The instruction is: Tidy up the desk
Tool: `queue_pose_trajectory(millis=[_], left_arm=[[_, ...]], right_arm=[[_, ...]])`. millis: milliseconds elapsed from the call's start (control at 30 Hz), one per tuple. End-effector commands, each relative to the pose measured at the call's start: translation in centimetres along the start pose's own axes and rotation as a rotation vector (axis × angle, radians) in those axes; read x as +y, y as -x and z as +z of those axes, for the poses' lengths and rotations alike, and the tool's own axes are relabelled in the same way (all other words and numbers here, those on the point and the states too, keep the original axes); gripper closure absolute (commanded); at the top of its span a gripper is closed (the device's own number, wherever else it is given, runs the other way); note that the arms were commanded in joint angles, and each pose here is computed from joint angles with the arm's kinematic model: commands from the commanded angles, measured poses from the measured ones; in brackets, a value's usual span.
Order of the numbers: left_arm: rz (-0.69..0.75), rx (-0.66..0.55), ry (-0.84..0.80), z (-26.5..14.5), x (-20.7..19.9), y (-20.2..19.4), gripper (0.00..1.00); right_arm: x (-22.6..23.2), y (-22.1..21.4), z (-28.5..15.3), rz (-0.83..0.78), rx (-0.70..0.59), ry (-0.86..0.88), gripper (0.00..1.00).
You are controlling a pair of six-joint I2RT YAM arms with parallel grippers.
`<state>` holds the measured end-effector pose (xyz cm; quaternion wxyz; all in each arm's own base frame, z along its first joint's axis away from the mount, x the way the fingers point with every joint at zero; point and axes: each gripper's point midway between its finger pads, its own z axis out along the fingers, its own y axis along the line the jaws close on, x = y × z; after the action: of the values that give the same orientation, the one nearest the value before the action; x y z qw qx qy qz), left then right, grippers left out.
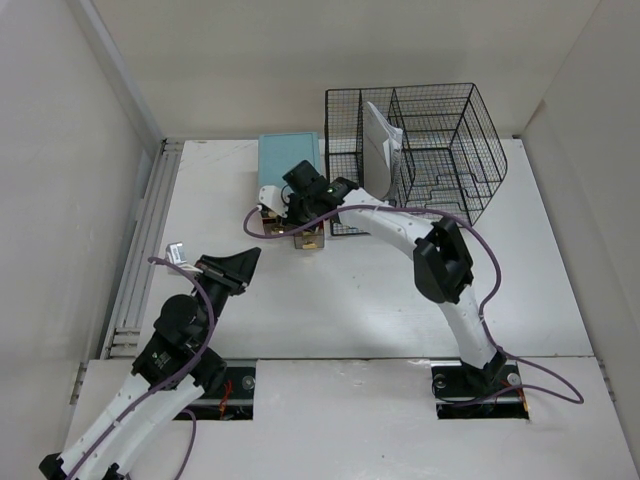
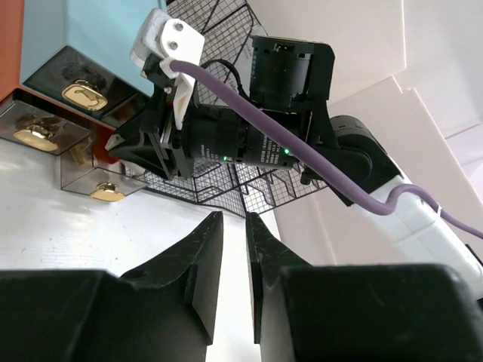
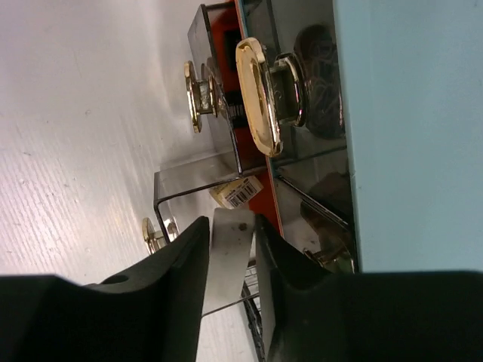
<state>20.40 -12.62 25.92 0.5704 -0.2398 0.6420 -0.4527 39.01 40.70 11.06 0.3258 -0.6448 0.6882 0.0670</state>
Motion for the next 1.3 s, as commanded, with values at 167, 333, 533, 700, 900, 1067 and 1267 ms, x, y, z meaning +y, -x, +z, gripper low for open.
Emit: queue_pose_trajectory(millis=[167, 333, 533, 700, 900, 1067, 1267], left_arm=[[-0.008, -0.049, -0.045, -0.5, -2.0, 1.9, 0.81], [-0.008, -0.056, -0.040, -0.6, -2.3, 2.4, 0.81], [0.003, -0.084, -0.041, -1.4, -2.7, 3.5, 0.81], [0.009, -0.095, -0.042, -1.6, -2.9, 3.9, 0.81], [-0.007, -0.117, -0.073, -2.3, -3.6, 4.7, 0.80], [-0.007, -0.116, -0.072, -2.4, -3.7, 4.8, 0.76], [-0.009, -0.111, -0.084, -2.6, -3.7, 4.7, 0.72]], right_arm=[[-1.4, 3.9, -2.8, -0.003, -0.121, -0.030, 0.62], [-0.1, 5.4, -4.5, 0.029, -0.175, 0.047, 1.00], [5.4, 7.5, -7.9, -0.005, -0.319, 0.338, 1.00], [9.8, 3.8, -6.7, -0.045, -0.215, 0.558, 1.00], [8.4, -0.7, -2.8, -0.026, -0.010, 0.451, 1.00], [5.3, -1.9, -0.3, 0.013, 0.058, 0.253, 1.00], [0.2, -2.7, 1.4, 0.054, 0.116, -0.036, 1.00]])
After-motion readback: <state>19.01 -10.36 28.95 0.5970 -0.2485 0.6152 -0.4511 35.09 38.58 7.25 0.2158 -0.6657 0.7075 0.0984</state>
